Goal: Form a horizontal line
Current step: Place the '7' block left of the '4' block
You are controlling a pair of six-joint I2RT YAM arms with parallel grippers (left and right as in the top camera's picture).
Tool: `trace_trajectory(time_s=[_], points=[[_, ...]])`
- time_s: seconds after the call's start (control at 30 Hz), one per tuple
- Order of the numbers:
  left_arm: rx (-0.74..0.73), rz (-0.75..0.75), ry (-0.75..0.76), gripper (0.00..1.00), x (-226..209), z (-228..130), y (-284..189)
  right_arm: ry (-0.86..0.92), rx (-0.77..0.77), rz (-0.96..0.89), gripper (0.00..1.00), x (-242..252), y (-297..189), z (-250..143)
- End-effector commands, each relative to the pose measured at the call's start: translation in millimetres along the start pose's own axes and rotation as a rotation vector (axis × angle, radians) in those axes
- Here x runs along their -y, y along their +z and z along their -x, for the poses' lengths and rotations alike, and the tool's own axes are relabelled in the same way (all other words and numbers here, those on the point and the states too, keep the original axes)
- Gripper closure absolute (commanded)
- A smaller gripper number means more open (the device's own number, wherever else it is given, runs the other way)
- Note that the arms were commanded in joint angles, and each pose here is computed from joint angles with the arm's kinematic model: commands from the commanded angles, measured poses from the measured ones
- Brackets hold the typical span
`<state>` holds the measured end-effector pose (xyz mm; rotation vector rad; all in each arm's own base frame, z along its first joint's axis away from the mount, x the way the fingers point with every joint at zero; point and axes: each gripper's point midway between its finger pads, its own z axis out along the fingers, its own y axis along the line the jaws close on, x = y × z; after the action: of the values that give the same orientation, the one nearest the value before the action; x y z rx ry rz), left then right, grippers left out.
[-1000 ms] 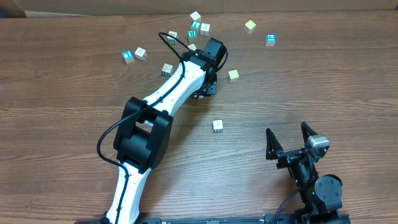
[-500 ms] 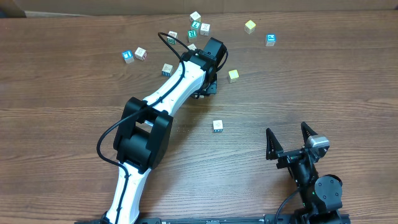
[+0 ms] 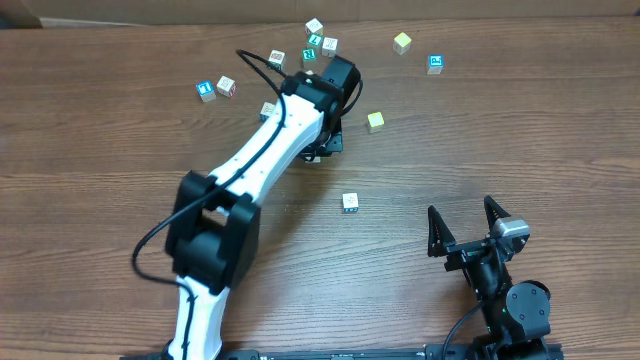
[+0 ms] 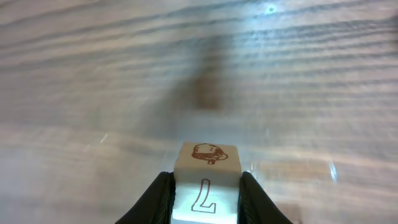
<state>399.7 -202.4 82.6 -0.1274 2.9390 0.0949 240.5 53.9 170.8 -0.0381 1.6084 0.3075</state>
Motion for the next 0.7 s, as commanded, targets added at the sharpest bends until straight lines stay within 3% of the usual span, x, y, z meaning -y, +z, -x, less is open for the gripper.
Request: trace_trajectory(time_s=[0.0, 0.3, 0.67], points=[[0.008, -0.011, -0.060, 0.79, 1, -11, -29, -0.005, 0.006, 0.004, 0.00, -1, 0, -1], [-0.106, 0.067, 0.057, 0.80, 17, -72, -37, -0.005, 0.007, 0.004, 0.00, -1, 0, -1], [-0.152, 0.130, 0.039, 0.80, 8, -99, -5, -0.005, 0.007, 0.004, 0.00, -1, 0, -1]])
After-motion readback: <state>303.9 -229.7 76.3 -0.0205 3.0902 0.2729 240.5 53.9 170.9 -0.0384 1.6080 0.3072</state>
